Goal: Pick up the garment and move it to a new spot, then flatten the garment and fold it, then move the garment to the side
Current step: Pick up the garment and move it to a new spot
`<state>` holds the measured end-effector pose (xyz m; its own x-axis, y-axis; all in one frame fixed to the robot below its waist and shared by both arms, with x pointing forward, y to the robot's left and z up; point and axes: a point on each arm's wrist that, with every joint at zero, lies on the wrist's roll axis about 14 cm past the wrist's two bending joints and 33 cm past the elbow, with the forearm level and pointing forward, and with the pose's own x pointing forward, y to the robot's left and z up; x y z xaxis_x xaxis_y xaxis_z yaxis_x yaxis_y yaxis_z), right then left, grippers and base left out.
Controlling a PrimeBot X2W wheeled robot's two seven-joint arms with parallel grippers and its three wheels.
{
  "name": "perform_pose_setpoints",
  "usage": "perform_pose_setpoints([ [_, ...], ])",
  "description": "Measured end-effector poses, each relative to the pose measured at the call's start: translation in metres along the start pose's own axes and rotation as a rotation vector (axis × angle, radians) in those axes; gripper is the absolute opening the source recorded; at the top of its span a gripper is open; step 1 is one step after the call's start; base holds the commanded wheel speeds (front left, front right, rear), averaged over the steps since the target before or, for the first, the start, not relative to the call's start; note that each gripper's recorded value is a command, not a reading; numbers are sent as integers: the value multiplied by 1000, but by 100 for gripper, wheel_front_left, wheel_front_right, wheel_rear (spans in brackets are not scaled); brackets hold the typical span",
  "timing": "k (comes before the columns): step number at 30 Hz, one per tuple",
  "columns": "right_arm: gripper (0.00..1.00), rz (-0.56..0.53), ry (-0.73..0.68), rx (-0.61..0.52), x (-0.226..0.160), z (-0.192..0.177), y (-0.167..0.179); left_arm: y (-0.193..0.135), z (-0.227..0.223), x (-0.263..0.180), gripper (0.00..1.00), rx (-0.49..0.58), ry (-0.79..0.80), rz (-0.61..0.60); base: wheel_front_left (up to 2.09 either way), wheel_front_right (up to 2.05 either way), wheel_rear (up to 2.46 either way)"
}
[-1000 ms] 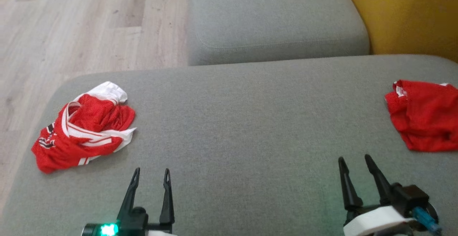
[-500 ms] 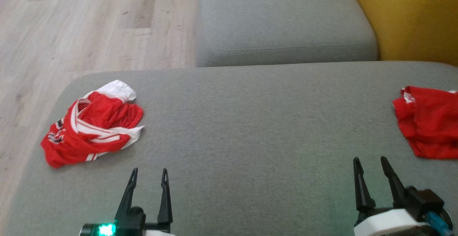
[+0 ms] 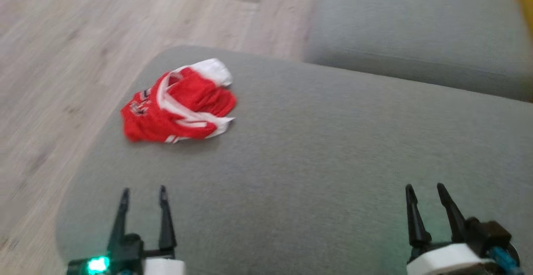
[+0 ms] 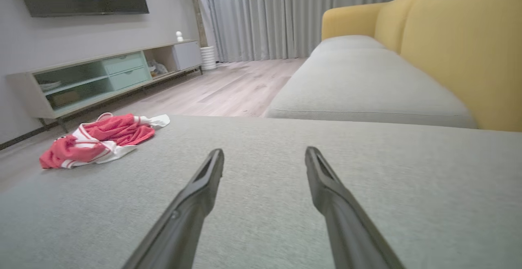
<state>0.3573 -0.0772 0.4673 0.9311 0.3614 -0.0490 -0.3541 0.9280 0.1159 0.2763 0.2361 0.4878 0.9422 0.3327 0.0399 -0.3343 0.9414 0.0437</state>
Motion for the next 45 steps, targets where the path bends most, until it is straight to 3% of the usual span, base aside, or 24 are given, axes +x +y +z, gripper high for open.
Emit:
perform_pose_setpoints([
  [6,100,108,7,0,33,0,30,58,-3,-10,100,12,19,193,0,0,0],
  [12,100,162,57,-28,44,-19,32,79,1,2,100,-11,23,255,0,0,0],
  [15,100,172,60,-64,63,-22,19,83,29,42,100,2,-60,255,0,0,0],
  [20,100,165,45,-97,108,-29,-9,45,53,136,100,-41,-120,105,0,0,0],
  [26,100,168,88,-138,139,-62,-38,19,-30,212,100,-50,140,63,0,0,0],
  [32,100,149,84,-133,147,-78,-57,-9,-126,226,100,-158,486,48,0,0,0],
  [33,100,141,83,-134,146,-79,-61,-14,-140,222,25,-169,542,40,0,0,0],
  [34,100,131,81,-136,146,-78,-65,-19,-149,220,0,-196,571,31,0,0,0],
  [37,100,107,73,-140,145,-74,-73,-25,-147,229,0,-223,524,18,0,0,0],
  [41,100,84,81,-133,139,-70,-73,-22,-116,242,0,-152,416,-26,0,0,0],
  [45,100,79,99,-89,120,-64,-56,-23,-4,275,0,-5,81,-109,0,0,0],
])
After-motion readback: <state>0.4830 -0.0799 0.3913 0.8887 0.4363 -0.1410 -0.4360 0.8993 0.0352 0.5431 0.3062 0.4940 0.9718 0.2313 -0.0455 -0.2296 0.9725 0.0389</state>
